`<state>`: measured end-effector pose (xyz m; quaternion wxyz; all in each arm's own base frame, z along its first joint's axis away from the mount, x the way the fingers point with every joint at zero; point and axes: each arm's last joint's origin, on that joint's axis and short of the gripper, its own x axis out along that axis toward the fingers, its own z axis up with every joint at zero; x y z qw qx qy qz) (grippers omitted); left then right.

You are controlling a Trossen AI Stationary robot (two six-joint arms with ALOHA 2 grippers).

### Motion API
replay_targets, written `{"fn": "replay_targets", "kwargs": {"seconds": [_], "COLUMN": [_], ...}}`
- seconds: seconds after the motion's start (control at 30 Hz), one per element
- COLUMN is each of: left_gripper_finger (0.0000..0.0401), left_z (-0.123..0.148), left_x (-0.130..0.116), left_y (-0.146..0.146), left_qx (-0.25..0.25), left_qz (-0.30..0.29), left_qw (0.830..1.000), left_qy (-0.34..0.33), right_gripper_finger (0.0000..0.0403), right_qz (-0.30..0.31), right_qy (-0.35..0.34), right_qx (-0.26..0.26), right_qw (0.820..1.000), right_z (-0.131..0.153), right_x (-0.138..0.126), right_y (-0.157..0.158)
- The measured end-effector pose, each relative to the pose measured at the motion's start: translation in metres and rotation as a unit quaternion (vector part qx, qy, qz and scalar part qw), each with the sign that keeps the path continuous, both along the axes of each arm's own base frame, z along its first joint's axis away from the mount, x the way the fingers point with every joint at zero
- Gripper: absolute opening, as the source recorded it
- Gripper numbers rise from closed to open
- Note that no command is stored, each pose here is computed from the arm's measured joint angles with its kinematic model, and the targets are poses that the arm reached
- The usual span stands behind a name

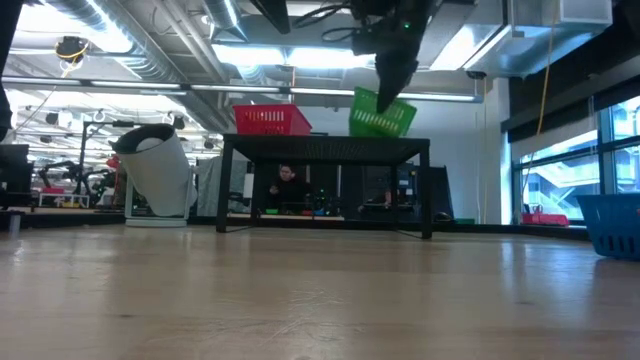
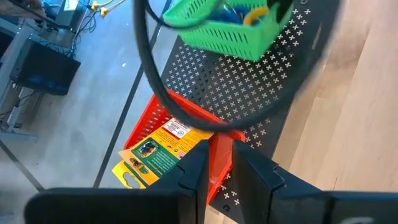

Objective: Pick & Place Office Desk Supplies
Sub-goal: Put the green bin on the shelf

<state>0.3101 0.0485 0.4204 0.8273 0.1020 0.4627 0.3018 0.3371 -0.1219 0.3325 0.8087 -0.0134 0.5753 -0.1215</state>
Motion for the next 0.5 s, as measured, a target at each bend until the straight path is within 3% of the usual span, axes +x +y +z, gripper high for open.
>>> {"fn": "replay_targets", "kwargs": {"seconds": [0.5], "left_gripper_finger": [0.0059], "left_z": [0.000], "left_x": [0.000], "left_y": [0.000], "left_qx": [-0.002], "left_qz": [0.006], "left_qw": [1.000], "left_qy": [-0.004], "right_gripper_finger": [0.0033], "right_qz": [0.028], "right_qy": [-0.036], "right_qx": [-0.009], "right_qw": [0.999], "right_z": [-0.001], "right_x": [0.015], "right_y": [0.011]}}
